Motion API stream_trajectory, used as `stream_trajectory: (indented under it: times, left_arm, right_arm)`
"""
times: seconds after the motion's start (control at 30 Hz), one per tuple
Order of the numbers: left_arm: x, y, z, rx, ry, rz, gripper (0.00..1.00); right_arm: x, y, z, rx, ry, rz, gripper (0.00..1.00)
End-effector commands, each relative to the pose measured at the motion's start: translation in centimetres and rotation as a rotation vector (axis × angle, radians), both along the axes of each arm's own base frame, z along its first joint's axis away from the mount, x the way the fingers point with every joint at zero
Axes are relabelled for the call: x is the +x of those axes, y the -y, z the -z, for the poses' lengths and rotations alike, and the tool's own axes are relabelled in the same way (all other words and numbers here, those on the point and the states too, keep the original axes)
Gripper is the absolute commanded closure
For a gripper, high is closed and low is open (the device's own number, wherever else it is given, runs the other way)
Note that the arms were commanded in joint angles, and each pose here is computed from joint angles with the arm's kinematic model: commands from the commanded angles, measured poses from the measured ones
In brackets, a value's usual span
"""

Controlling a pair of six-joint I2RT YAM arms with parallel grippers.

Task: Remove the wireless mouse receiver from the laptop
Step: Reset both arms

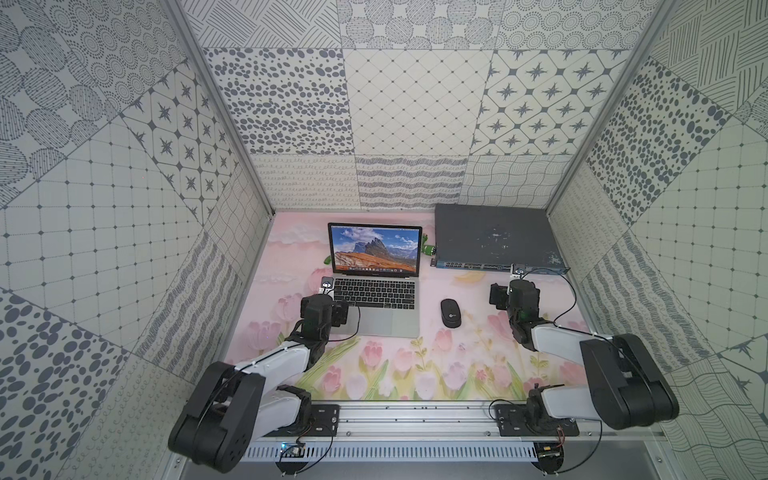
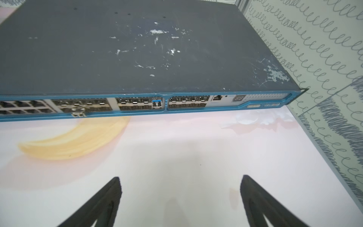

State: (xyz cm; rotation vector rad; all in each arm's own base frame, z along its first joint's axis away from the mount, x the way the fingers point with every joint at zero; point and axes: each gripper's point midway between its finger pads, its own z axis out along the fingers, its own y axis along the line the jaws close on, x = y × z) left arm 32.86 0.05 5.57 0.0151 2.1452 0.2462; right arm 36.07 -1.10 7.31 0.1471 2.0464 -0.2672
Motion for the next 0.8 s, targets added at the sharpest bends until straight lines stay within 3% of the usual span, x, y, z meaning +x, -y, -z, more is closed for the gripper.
stream_trajectory:
  times: [0.0,0.03,0.07,0.1,0.13,0.2,0.77]
  left_arm:
    - [5.4,-0.1,-4.2,-0.121,0.307,0.076,0.1]
    - [5.9,-0.2,-3.6,-0.107,0.318,0.085,0.09]
    - [5.6,0.2,-2.0,-0.131,0.22,0.103,0.09]
    - [6.1,0.6,-2.6,-0.14,0.202,0.118,0.09]
    - [6.6,1.0,-3.3,-0.12,0.247,0.156,0.06]
    - [6.2,1.5,-2.4,-0.127,0.193,0.165,0.01]
    - [7.0,1.2,-2.5,-0.112,0.186,0.151,0.01]
  right_arm:
    - [2.9,-0.4,-5.4,0.048,0.312,-0.056,0.03]
    - [2.9,-0.7,-4.5,0.057,0.29,-0.081,0.03]
    - [3.2,-0.6,-4.5,0.052,0.311,-0.078,0.03]
    - [3.2,-0.9,-4.5,0.058,0.313,-0.103,0.03]
    - [3.3,-1.1,-4.3,0.067,0.291,-0.12,0.03]
    - [4.0,-0.2,-3.9,0.078,0.251,-0.066,0.03]
    - [3.9,0.2,-3.9,0.085,0.255,-0.052,0.03]
